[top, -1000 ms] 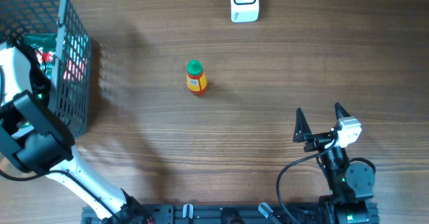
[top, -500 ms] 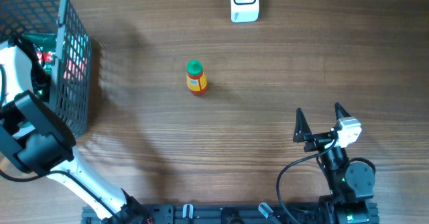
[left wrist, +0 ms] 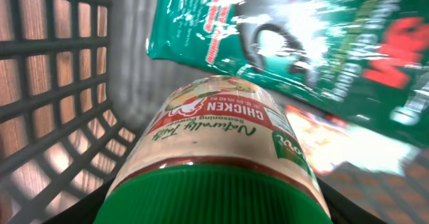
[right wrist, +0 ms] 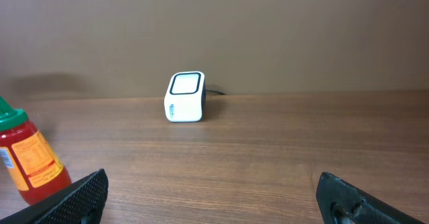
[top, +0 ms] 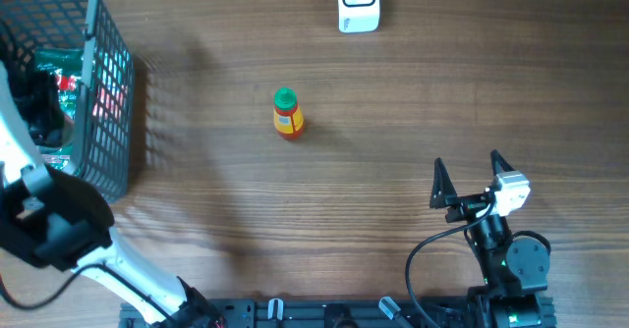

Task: Scan the item barcode
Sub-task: 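Grasp the green-capped chicken seasoning jar with the left gripper, then carry the jar out and set it down below the bottle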

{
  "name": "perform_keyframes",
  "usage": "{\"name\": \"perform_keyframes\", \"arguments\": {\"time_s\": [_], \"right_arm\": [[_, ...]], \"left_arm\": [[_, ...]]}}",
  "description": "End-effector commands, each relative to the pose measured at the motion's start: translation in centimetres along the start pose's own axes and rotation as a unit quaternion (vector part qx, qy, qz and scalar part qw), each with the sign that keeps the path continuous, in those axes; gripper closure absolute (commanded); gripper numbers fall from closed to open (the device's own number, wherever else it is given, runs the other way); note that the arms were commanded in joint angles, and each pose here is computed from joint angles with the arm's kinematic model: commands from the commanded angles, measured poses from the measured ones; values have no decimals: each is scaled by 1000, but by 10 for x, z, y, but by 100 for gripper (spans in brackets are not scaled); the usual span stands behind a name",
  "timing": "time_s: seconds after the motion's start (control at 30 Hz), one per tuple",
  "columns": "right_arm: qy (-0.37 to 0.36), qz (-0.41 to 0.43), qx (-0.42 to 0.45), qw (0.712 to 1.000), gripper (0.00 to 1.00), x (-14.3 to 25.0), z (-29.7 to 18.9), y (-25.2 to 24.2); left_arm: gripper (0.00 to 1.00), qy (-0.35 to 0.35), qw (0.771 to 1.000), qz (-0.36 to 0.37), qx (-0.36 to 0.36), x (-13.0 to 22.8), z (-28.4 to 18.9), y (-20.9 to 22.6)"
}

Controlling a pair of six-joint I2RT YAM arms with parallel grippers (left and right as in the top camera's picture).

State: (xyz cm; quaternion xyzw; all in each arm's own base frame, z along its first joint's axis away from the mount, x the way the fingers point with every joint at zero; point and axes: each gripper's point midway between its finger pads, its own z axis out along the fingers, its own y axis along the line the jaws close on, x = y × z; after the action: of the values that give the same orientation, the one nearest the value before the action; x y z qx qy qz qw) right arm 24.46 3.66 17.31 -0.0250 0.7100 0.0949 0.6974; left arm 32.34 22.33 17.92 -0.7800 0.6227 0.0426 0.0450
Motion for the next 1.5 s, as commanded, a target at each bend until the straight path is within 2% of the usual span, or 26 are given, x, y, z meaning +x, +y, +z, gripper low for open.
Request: {"name": "perform_keyframes", "arguments": {"time_s": [0.0, 0.13, 0.27, 0.4, 0.5, 0.6, 0.77, 0.87, 1.07, 1.13, 1.33, 1.47], "right_arm": [[-5, -8, -9, 1000, 0, -2, -1, 3], [-5, -8, -9, 1000, 0, -2, -1, 3], [-5, -8, -9, 1000, 0, -2, -1, 3], [-5, -8, -9, 1000, 0, -2, -1, 3], [-5, -8, -9, 1000, 0, -2, -1, 3], [-5, -8, -9, 1000, 0, -2, -1, 3], [-5, -8, -9, 1000, 0, -2, -1, 3], [-5, -8, -9, 1000, 0, -2, -1, 3], [-5, -8, -9, 1000, 0, -2, -1, 3], [-6, -8, -9, 1000, 0, -2, -1, 3], [-5, -8, -9, 1000, 0, -2, -1, 3], [-5, -8, -9, 1000, 0, -2, -1, 3]], "left_arm": [[45, -43, 994, -6, 101, -8, -78, 7], [45, -66, 983, -13, 173, -5, -133, 29], [44, -63, 969, 3, 240, 17, -176, 48], [44, -39, 952, 87, 292, 78, -208, 57], [44, -19, 946, 160, 281, 123, -209, 66], [39, -15, 936, 238, 257, 164, -201, 74], [40, 12, 927, 309, 211, 223, -174, 92], [45, 20, 923, 345, 167, 254, -144, 107], [45, 23, 914, 393, 100, 317, -69, 144], [45, 26, 905, 414, 100, 337, -52, 156], [42, 33, 848, 498, 176, 410, -15, 179], [42, 11, 835, 515, 192, 431, 9, 178]]}}
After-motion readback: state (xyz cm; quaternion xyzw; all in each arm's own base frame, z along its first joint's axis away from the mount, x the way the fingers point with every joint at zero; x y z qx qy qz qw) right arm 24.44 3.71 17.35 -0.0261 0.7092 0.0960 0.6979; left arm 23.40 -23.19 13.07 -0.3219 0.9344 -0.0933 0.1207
